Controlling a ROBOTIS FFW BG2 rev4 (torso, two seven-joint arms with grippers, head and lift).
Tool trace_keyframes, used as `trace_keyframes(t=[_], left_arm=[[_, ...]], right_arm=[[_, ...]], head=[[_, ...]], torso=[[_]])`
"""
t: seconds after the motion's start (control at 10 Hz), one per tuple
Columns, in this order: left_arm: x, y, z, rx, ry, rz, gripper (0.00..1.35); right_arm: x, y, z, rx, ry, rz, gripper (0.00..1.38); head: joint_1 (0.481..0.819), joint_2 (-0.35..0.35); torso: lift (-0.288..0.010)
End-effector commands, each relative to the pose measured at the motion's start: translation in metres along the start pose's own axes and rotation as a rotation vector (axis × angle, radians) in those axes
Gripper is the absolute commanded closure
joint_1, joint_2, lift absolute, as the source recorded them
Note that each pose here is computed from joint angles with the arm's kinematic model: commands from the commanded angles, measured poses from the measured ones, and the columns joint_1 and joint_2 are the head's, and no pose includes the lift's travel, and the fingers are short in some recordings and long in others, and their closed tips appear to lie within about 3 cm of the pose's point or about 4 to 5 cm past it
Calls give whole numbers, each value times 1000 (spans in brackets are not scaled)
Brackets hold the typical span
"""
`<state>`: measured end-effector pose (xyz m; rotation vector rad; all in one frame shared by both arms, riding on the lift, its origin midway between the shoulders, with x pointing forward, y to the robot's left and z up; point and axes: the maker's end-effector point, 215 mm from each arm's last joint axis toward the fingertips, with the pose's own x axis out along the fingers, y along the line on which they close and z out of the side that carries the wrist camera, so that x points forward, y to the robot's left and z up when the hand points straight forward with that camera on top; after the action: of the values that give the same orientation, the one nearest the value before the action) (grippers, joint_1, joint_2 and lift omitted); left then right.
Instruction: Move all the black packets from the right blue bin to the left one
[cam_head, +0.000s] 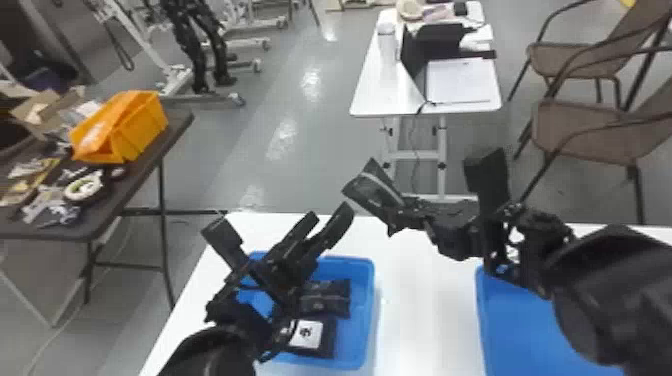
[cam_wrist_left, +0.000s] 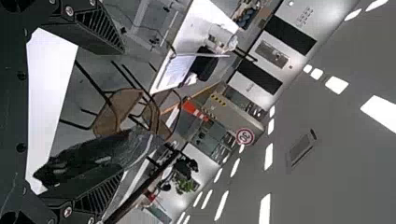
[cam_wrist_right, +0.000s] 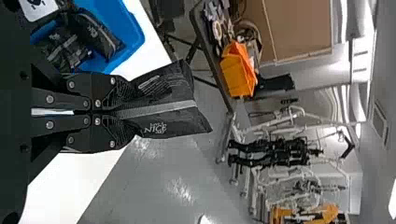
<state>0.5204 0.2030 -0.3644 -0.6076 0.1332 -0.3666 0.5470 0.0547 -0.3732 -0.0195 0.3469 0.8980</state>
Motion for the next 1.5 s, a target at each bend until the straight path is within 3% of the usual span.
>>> trace_keyframes(t=[0.0,0.4,0.6,0.7,0.8,1.0,1.2,1.4], left_arm=[[7,-19,-6,-106,-7,-52,136],[26,-49,-10,-163,-8,-159,136],[28,-44,-10,-142,-33,-148,136],[26,-38,-15,-137,-8,-136,279],[25,-35,-14,-115,-7,-130,749],[25,-37,-21,-156,-7,-118,1225],[25,-38,-30,-154,26,-117,1208],[23,-34,-20,-131,-9,-113,1210]], right_arm=[[9,9,8,7,-32,40,1282],[23,35,7,39,-18,120,1282],[26,42,5,40,-9,142,1282],[26,42,1,55,0,145,1282],[27,42,0,53,4,146,1282],[28,43,-3,56,11,155,1282],[28,43,-2,60,9,158,1282],[28,43,-3,60,5,163,1282]], head=[[695,260],[695,248],[695,253],[695,254],[695,258],[695,264],[695,262],[695,258]], torso=[[0],[0],[0],[0],[0],[0],[0],[0]])
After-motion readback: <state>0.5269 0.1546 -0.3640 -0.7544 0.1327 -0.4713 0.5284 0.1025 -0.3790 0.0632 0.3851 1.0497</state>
